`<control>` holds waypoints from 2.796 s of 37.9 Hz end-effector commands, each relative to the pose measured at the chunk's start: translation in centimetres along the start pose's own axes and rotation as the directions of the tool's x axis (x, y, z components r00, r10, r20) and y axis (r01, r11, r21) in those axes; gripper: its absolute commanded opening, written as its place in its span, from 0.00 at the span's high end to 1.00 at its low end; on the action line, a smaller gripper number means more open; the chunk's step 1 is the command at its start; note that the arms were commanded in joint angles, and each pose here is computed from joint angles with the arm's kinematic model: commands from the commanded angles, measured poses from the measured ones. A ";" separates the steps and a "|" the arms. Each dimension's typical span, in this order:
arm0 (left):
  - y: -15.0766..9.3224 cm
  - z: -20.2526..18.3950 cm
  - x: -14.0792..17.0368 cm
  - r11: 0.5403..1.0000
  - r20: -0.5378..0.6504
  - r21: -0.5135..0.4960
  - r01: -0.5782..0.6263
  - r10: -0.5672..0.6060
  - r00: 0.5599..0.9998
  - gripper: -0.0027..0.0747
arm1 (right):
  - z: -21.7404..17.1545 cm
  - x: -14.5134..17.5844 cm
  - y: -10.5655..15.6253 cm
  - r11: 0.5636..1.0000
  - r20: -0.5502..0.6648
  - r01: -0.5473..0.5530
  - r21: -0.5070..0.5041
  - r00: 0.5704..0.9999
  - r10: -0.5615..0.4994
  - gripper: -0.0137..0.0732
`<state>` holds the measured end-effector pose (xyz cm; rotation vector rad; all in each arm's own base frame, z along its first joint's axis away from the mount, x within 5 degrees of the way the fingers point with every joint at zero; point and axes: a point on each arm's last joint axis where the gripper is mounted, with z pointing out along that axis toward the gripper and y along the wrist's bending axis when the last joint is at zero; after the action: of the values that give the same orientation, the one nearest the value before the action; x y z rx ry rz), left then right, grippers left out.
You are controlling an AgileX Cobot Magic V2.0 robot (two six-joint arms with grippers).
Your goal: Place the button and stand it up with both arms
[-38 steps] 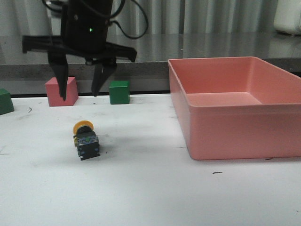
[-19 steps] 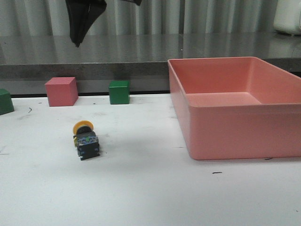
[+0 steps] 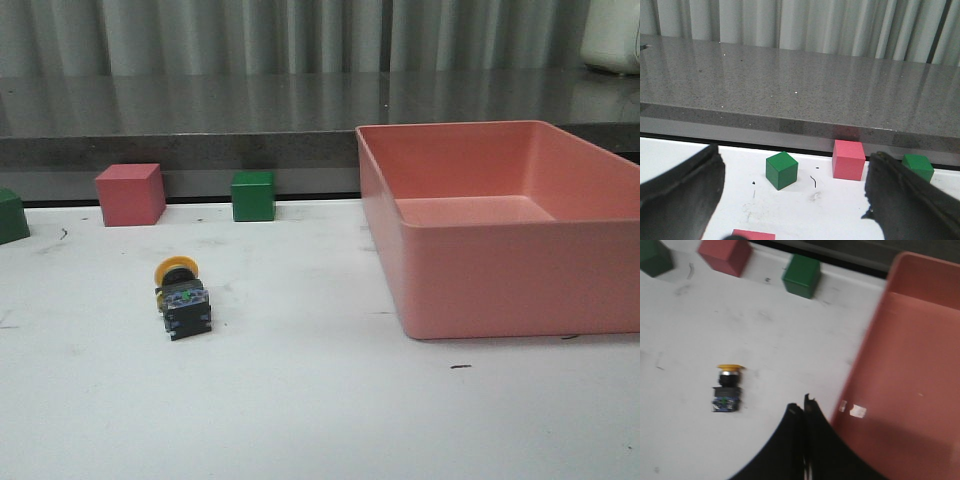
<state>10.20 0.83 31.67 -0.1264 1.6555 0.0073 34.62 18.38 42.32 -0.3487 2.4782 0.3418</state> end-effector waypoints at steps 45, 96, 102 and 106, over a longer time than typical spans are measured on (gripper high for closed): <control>-0.1 -0.1 -1.8 1.000 0.109 0.009 0.004 -0.005 0.994 0.26 | -10.7 32.0 -9.8 0.955 0.670 -0.218 0.200 0.742 0.029 0.92; -10.9 11.4 -1.3 0.916 -0.386 0.400 0.042 0.126 0.914 0.26 | -11.3 33.3 -9.5 0.960 0.751 -0.206 0.188 0.661 -0.005 0.92; -13.2 14.0 -0.4 0.911 -0.521 0.407 0.070 0.169 0.837 0.26 | -11.3 33.3 -9.5 0.960 0.751 -0.206 0.188 0.661 -0.005 0.92; -14.3 15.5 0.1 0.913 -0.612 0.389 0.123 0.156 0.775 0.26 | -11.3 33.3 -9.5 0.960 0.751 -0.206 0.188 0.661 -0.005 0.92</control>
<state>25.74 -11.16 29.60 0.2758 2.3256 -0.3491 5.52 0.34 28.13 0.0690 1.7775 0.1539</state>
